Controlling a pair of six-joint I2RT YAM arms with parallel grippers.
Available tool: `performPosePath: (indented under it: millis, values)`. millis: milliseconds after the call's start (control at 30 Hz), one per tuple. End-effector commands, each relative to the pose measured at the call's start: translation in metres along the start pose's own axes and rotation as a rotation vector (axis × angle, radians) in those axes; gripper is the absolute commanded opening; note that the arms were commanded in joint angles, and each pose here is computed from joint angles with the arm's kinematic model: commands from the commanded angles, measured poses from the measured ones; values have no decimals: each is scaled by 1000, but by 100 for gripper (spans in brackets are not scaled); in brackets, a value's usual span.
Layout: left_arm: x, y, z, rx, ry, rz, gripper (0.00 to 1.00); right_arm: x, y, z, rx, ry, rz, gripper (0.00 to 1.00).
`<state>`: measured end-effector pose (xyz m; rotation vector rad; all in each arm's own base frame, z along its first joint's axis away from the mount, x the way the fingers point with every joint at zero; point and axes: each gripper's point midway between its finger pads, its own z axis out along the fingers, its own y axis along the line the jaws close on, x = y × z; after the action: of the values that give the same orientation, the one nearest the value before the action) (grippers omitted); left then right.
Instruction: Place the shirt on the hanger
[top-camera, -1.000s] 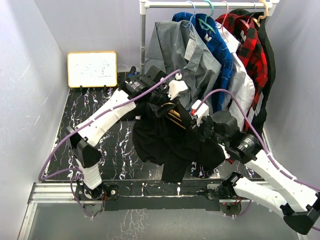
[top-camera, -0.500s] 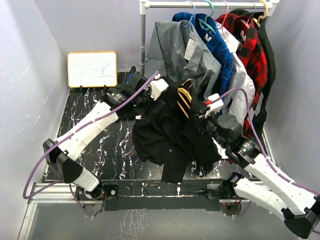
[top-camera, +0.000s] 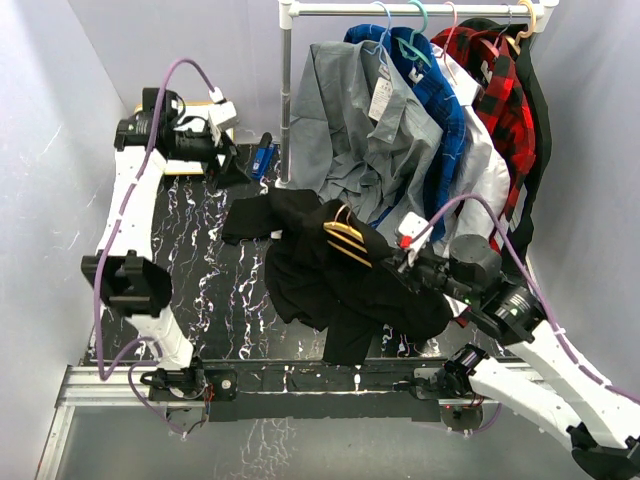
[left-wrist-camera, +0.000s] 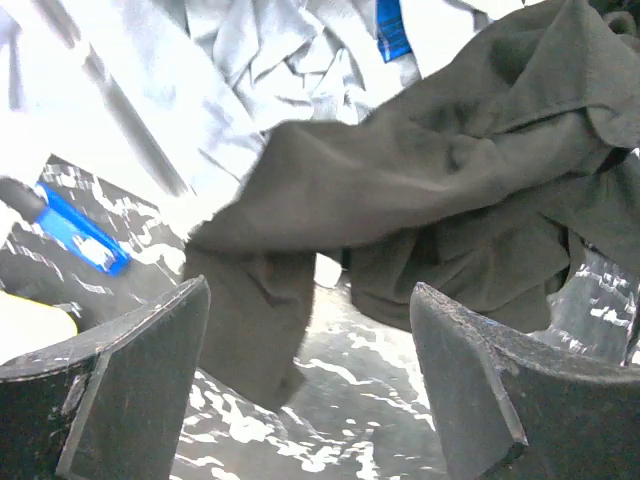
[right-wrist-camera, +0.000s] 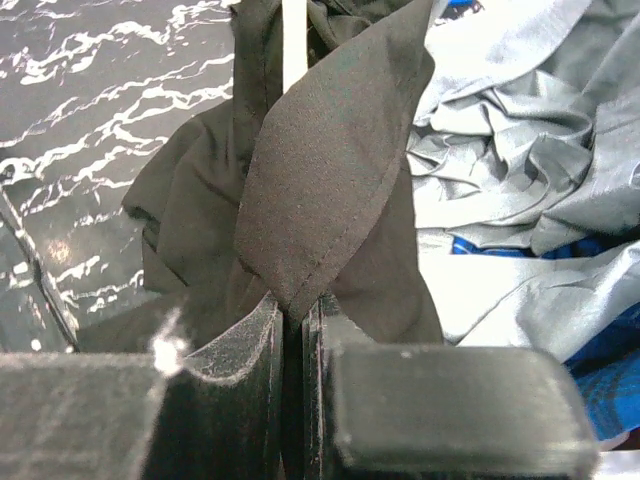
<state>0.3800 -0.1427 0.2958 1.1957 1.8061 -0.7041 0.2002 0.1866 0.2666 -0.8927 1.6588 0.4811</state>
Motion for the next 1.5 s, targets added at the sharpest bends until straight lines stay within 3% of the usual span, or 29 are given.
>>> performPosePath:
  millis: [0, 100, 200, 300, 567, 800, 1200, 1300, 1367, 1433, 1467]
  values:
    - [-30, -34, -6, 291, -139, 51, 79, -43, 14, -37, -102, -135, -205, 0]
    - [-19, -32, -6, 304, -174, 62, 81, -41, 20, -48, -135, -130, -264, 0]
    - [-14, -50, -3, 352, -212, 33, 92, -37, 23, -55, -157, -107, -295, 0]
    - [-10, -66, 11, 413, -187, -18, 95, -33, 23, -58, -164, -76, -302, 0]
    - [41, -99, 33, 490, -144, 314, 97, -39, 26, -64, -184, -81, -310, 0]
    - [75, -77, 58, 533, -36, 347, 97, -36, 31, -67, -208, -72, -302, 0]
    - [89, -50, 84, 551, 9, 316, 93, -29, 33, -70, -211, -59, -278, 0]
    - [99, -56, 85, 575, 31, 321, 89, -30, 32, -70, -201, -61, -280, 0]
    - [105, -59, 87, 587, 45, 321, 79, -30, 32, -70, -202, -62, -281, 0]
    - [107, -60, 89, 594, 54, 310, 60, -31, 31, -69, -200, -64, -280, 0]
    - [107, -60, 90, 596, 51, 303, 44, -31, 31, -69, -198, -66, -281, 0]
